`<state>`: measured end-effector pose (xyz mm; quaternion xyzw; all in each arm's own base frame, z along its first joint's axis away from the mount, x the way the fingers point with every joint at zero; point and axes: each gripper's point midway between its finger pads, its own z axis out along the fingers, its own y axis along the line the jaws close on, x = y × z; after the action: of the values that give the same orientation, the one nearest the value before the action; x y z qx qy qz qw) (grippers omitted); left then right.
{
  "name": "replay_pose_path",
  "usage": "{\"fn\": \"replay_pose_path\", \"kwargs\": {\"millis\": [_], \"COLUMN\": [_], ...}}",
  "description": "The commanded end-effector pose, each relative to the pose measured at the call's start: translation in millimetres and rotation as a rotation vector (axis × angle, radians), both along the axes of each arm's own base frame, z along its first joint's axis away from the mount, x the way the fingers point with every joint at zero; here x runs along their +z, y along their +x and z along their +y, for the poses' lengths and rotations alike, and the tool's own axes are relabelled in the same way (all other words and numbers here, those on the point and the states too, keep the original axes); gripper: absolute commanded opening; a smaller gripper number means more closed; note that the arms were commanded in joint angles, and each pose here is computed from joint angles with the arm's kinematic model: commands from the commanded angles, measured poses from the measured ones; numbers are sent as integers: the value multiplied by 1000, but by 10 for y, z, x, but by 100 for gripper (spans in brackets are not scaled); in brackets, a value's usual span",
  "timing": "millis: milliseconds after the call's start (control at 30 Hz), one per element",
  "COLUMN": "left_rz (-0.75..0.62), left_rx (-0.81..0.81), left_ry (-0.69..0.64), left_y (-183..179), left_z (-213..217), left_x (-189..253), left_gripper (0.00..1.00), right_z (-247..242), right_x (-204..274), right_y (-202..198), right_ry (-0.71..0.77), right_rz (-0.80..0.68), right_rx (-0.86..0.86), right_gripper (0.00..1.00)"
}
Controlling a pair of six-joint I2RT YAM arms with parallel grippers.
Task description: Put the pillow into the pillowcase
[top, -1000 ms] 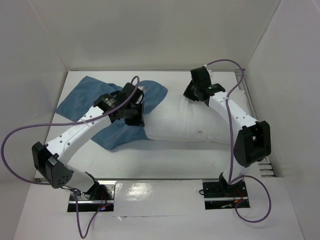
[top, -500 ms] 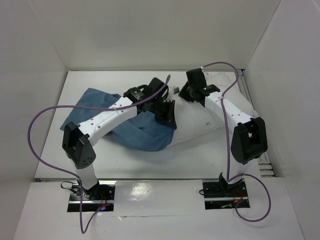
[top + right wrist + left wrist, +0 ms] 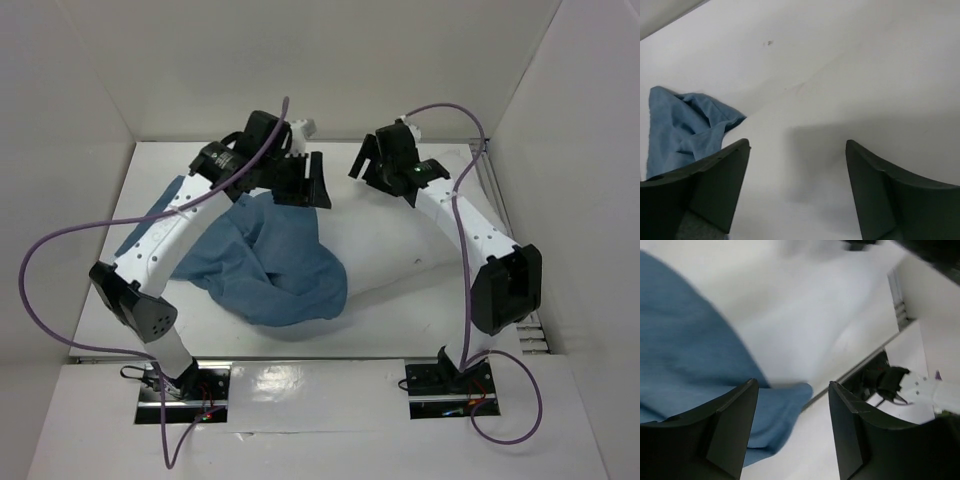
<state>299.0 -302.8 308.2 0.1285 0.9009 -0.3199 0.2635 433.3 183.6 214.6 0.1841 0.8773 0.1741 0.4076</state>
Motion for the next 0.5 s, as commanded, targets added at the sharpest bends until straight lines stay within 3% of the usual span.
{"fn": "replay_pose_path", "kwargs": {"millis": [0, 133, 233, 367, 467], "left_rz": [5, 53, 93, 147, 188], "left_rx": [111, 210, 262, 237, 200], "left_ry": [74, 130, 136, 155, 147], "left_y": [194, 361, 546, 743, 863], "left_z": [393, 681, 814, 727, 597], "left_x": [-78, -348, -553, -848, -1020], "left_gripper": [70, 74, 74, 74, 58], "right_z": [-285, -851, -1254, -1715, -1684], "right_x": [399, 466, 204, -139, -439], "right_y": [-100, -251, -486, -661, -740], "right_ry": [-199, -419, -477, -386, -295], "right_rz": [-46, 13, 129, 216, 265], "right_rx": [8, -63, -110, -163, -117], "right_gripper": [86, 100, 100, 100, 88]}}
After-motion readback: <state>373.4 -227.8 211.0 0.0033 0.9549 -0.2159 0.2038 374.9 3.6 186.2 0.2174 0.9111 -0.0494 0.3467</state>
